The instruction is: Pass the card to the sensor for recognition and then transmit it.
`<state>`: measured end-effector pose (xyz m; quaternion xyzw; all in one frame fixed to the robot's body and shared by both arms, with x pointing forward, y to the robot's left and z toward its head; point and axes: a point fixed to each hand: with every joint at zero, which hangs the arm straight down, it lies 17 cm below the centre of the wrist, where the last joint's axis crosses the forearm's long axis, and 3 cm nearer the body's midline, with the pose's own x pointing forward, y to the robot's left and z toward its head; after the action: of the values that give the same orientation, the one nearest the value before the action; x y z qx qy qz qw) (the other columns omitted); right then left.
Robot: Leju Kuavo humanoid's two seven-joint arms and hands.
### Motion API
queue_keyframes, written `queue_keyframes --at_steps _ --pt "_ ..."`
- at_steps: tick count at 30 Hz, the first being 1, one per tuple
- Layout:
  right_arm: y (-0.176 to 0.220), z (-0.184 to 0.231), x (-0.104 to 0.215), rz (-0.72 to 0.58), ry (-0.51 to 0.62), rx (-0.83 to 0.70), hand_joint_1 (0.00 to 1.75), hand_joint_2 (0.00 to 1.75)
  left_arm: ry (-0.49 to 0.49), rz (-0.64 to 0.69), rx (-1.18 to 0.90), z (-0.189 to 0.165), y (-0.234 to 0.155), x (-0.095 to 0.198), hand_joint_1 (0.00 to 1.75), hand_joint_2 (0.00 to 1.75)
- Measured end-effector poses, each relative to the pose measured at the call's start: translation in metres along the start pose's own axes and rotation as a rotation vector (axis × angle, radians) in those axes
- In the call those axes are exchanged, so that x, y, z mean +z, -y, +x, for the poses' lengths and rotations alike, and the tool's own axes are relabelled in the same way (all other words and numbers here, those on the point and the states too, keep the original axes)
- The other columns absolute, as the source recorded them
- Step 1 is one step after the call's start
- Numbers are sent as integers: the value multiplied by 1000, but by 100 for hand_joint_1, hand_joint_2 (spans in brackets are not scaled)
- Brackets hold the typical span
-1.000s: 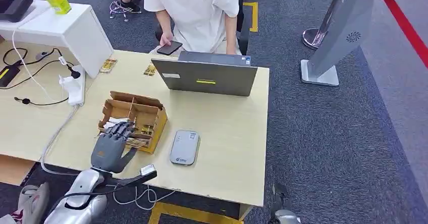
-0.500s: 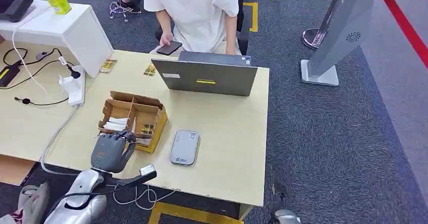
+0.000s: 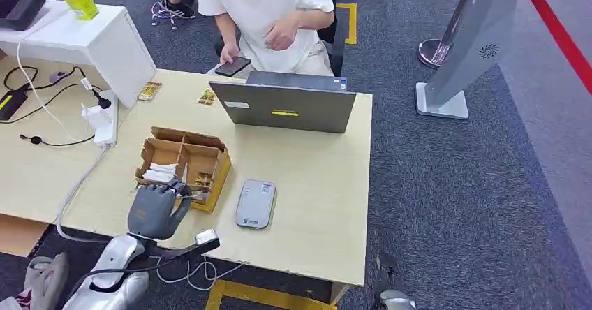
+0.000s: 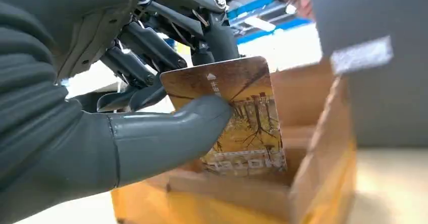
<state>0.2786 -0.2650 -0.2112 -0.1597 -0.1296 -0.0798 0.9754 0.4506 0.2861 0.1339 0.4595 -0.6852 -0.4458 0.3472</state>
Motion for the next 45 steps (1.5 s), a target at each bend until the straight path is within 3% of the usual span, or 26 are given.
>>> queue_keyframes --at_steps 12,21,24,30,33,39,45 --pt "0 0 0 0 0 -2 0 0 52 59 8 19 -24 -2 175 175" --pt "6 -3 -3 -7 8 -9 0 0 246 240 87 86 -91 -1 175 175" --pt "7 -2 -4 -12 11 8 0 0 265 304 105 105 -118 -35 175 175" --pt "-11 18 8 2 49 65 0 0 204 404 -22 133 -168 -170 175 175" --pt "-31 25 19 36 58 85 0 0 202 433 -66 163 -189 -227 175 175" --pt "-41 25 25 44 47 90 0 0 185 357 -114 201 -183 -279 175 175" --pt "-44 24 27 42 42 90 0 0 180 259 -161 220 -152 -292 175 175"
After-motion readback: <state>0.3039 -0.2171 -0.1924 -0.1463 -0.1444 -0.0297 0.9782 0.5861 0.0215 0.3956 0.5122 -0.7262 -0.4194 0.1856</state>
